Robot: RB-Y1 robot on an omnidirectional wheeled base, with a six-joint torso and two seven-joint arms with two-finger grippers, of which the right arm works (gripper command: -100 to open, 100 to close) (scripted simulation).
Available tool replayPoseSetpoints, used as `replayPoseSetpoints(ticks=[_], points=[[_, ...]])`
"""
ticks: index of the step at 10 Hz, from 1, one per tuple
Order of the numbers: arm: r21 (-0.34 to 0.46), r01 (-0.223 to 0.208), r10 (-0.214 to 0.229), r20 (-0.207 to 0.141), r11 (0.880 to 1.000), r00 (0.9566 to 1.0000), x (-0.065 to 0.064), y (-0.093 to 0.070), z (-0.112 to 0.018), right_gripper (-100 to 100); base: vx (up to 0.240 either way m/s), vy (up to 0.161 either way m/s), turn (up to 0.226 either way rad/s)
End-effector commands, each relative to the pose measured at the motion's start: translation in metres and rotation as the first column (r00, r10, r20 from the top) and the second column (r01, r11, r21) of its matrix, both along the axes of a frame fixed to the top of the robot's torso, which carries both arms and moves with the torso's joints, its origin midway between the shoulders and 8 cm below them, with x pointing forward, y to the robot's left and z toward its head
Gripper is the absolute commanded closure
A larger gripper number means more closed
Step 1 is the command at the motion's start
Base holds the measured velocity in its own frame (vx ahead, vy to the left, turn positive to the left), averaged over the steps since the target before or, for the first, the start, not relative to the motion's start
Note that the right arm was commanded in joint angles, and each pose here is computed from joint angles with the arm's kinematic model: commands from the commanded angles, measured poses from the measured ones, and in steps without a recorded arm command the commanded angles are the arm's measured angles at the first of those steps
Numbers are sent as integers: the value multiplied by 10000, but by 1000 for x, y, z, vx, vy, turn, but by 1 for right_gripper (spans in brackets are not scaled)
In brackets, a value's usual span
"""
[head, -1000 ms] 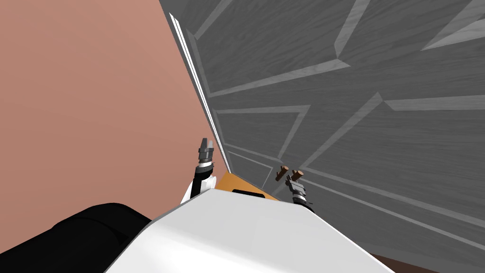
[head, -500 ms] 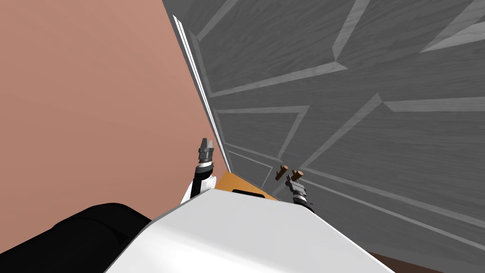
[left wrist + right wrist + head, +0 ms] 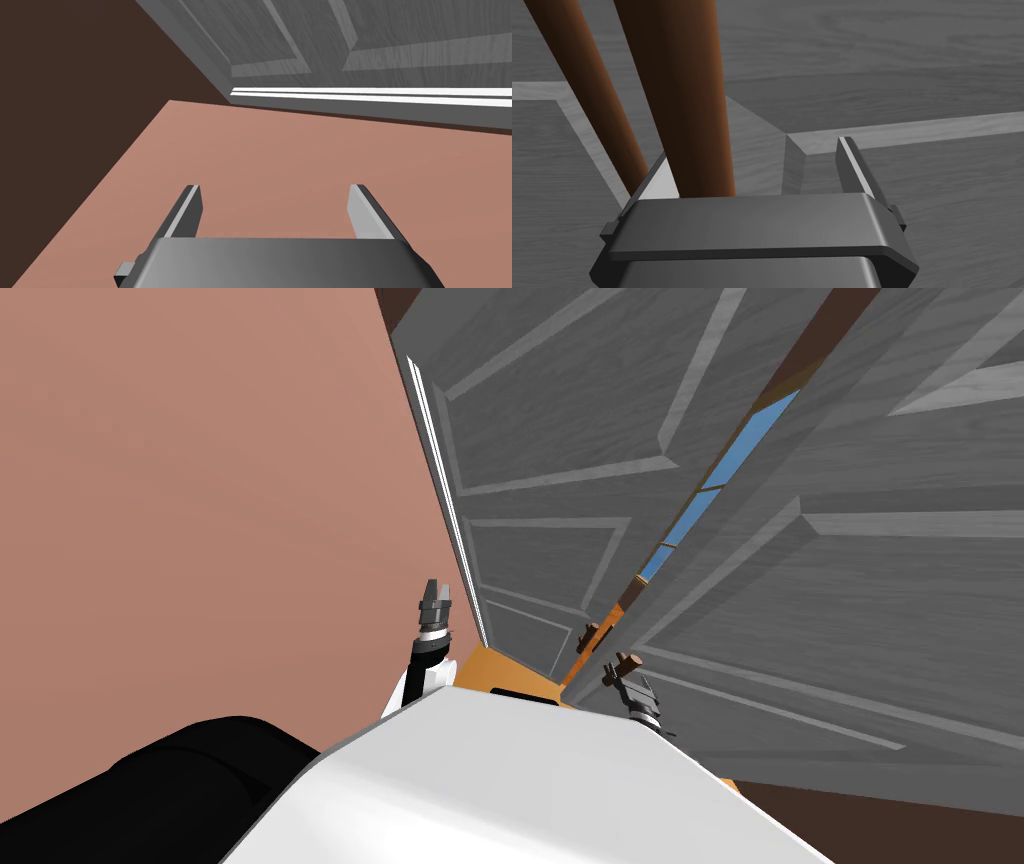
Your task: Pull the door open
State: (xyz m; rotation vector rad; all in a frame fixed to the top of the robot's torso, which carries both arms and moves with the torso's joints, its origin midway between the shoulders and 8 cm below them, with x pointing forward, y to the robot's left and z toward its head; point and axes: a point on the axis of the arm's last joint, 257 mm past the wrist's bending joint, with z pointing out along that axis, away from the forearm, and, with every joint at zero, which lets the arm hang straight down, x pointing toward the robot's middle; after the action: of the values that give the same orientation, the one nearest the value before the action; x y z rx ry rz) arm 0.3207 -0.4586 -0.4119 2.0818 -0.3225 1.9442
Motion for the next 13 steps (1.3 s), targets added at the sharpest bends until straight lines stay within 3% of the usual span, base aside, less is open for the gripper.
replayPoseSetpoints(ticks=[1,2,11,12,13], points=[[-256,505,-518,-526,9984,9973,-26,-30,-10,100,-130,11,-35],[-298,591,-608,-612,9978,9963,-31,-35,-11,100,-85,15,-19],[-298,591,-608,-612,9978,9963,-31,-35,-11,100,-1,1,-2],[-73,92,-95,-371,9999,9993,-19,-9,-9,100,-107,34,124],[-81,-27,24,-342,10000,9994,-21,-8,-8,100,-203,8,126]])
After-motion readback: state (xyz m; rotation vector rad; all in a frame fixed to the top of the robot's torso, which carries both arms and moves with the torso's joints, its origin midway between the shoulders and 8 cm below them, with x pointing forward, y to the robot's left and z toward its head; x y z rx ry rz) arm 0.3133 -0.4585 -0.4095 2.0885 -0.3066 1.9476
